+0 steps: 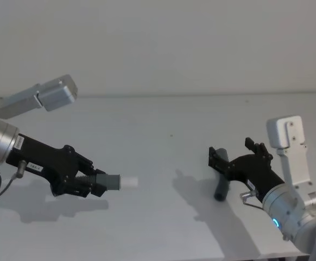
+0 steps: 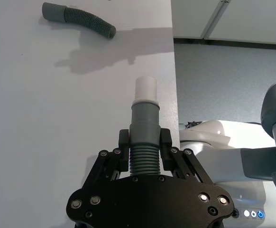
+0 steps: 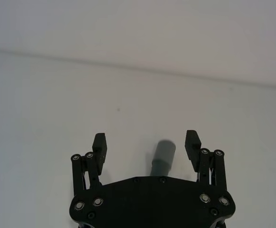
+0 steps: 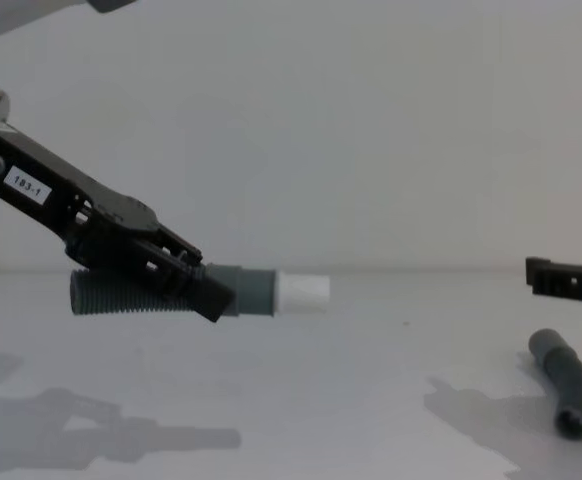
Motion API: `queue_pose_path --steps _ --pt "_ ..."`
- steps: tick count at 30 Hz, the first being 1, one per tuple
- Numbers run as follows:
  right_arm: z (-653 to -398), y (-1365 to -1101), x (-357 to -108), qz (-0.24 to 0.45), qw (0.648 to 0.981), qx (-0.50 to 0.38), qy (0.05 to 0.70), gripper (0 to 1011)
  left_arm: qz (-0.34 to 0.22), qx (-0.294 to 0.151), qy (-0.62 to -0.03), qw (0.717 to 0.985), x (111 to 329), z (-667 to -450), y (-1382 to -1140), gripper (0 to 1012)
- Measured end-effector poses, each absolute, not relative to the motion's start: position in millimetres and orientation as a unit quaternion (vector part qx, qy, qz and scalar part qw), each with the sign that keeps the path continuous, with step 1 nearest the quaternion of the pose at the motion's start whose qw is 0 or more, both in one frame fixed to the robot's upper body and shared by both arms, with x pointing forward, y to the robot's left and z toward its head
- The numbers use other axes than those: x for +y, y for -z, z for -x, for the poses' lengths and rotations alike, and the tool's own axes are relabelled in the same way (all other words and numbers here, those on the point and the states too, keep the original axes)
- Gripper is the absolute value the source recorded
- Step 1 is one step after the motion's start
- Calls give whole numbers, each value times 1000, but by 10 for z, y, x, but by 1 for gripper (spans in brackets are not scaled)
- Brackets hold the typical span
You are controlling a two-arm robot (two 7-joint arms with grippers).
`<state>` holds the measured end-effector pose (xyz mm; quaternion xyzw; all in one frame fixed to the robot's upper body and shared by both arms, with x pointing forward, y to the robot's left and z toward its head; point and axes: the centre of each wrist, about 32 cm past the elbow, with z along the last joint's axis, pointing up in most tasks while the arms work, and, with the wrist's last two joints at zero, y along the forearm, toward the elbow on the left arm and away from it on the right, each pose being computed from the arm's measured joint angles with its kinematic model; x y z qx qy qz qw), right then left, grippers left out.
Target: Use both hands to pick up one end of the pipe from the table, align the ends, and insert them.
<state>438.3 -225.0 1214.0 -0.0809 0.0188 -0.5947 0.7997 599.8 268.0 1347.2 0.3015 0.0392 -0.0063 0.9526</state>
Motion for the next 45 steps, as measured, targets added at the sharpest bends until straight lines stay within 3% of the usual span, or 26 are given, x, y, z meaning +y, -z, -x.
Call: queue_pose_path --steps 20,45 --pt "-4508 -12155 -2080 159 780 59 603 1003 -301 39 6 953 2679 -6001 -13465 344" --pt "-4823 -12270 -2141 184 750 104 627 1003 -301 39 6 953 2680 -6002 -13465 344"
